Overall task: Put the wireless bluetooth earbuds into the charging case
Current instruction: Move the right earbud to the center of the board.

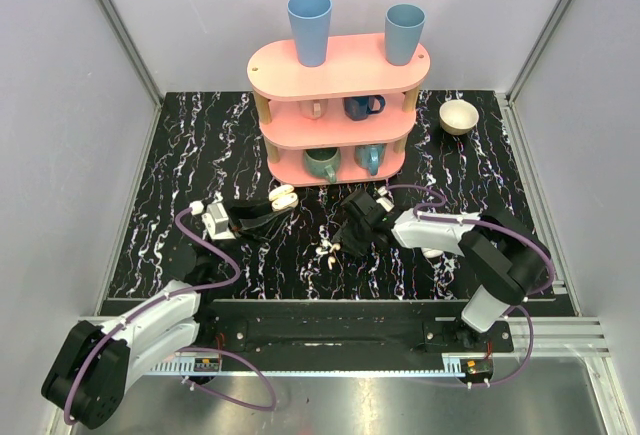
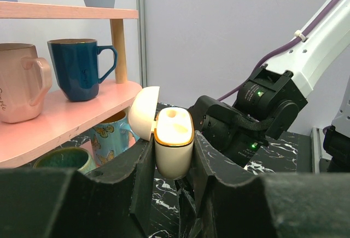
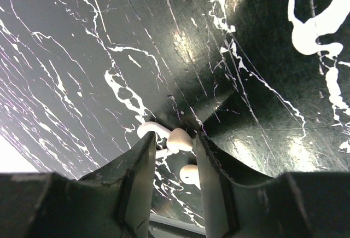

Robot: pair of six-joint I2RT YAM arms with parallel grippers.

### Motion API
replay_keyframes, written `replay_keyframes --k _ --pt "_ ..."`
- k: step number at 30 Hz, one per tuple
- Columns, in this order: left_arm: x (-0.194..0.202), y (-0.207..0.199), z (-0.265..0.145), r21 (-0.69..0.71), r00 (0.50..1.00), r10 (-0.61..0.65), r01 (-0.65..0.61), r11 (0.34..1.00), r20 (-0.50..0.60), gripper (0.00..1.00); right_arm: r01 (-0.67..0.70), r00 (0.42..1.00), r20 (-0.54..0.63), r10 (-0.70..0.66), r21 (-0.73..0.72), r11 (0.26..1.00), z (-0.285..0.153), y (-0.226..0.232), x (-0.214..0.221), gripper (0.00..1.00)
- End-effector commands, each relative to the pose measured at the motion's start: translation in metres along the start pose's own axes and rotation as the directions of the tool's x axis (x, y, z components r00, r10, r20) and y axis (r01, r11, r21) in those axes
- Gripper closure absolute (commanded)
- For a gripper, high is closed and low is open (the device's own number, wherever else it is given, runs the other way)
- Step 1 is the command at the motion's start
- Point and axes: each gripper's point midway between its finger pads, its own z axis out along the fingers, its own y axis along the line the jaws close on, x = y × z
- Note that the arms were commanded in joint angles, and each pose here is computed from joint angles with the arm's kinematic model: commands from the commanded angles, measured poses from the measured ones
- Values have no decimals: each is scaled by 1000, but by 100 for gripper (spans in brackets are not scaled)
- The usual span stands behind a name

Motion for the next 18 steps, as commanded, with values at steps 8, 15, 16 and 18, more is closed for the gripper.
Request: replay_keyframes --k 8,15,16,18 --pt "-70 -17 2 44 954 145 -162 986 264 100 -6 1000 18 7 -4 1000 5 2 0 59" --pt "-68 -16 3 42 956 142 -158 987 258 100 -5 1000 16 5 -9 1000 7 2 0 69" --pt "-68 -16 3 42 956 141 -157 987 257 100 -5 1000 17 5 -7 1000 8 2 0 69" --pt "-69 -16 4 42 956 142 -158 987 258 100 1 1000 16 -1 -9 1000 7 2 0 70"
